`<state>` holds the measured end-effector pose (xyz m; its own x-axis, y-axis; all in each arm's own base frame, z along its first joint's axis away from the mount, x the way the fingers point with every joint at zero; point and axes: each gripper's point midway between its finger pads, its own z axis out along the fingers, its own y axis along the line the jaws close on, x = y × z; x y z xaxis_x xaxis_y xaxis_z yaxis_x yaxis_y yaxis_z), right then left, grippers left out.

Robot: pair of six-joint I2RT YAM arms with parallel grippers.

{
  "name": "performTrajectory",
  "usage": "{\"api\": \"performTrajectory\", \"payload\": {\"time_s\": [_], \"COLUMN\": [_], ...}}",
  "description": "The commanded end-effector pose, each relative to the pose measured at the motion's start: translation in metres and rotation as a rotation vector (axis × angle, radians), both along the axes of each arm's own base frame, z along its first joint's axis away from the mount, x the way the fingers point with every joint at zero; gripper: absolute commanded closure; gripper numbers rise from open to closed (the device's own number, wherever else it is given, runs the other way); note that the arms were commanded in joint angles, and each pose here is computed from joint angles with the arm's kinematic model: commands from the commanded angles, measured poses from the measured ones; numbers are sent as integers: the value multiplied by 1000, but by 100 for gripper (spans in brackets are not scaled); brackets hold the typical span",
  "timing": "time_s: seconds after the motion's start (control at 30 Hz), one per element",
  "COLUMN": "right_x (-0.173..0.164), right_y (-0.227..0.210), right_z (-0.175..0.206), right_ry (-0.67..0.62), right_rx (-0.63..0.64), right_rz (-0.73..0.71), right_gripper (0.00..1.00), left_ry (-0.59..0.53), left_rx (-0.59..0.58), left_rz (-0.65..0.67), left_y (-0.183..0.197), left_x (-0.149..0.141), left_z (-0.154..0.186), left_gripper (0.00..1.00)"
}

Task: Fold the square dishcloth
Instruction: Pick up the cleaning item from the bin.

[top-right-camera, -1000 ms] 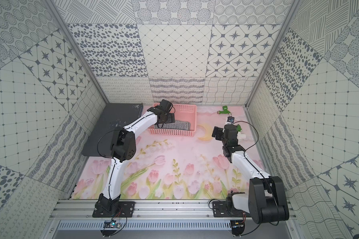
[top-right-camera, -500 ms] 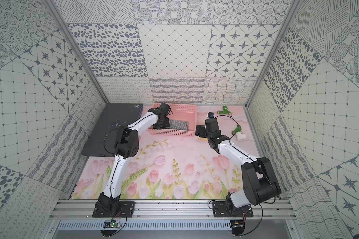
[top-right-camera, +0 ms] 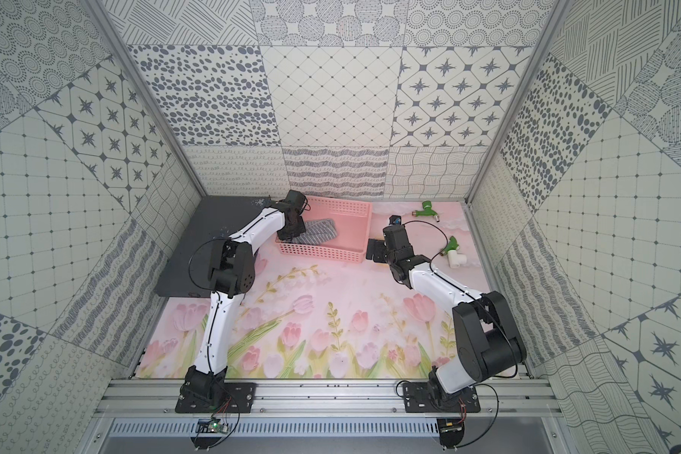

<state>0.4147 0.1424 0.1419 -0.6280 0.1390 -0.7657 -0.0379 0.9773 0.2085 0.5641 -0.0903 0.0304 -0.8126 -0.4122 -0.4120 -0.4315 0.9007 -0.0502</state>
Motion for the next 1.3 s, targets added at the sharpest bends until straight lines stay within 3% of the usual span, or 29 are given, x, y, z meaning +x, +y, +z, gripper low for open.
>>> {"api": "performTrajectory", "payload": {"time_s": [0.0, 0.3, 0.43, 0.7, 1.07, 1.27], "right_x": [4, -1, -5, -24, -66, -80], "right_y": [8, 6, 8, 25, 115, 163], "right_z": [5, 5, 5, 14, 23, 6], "right_ry": [-7, 5, 16, 32, 62, 117], "right_rx": [22, 9, 13, 1, 62, 76], "right_rz": [13, 20, 35, 92, 310, 397], "right_gripper": [3, 3, 3, 3, 4, 4], "left_ry": [-40, -71, -119, -267, -544, -634], "left_rx": [17, 10, -81, -137, -201, -210], "left_rz": [133, 201, 132, -77, -153, -177], "left_y": [37, 63, 44, -11, -26, -15], "left_x": [4, 5, 13, 7, -64, -123], "left_z": [22, 41, 61, 149, 270, 300], "left_gripper": [100, 100, 100, 100, 100, 100]}}
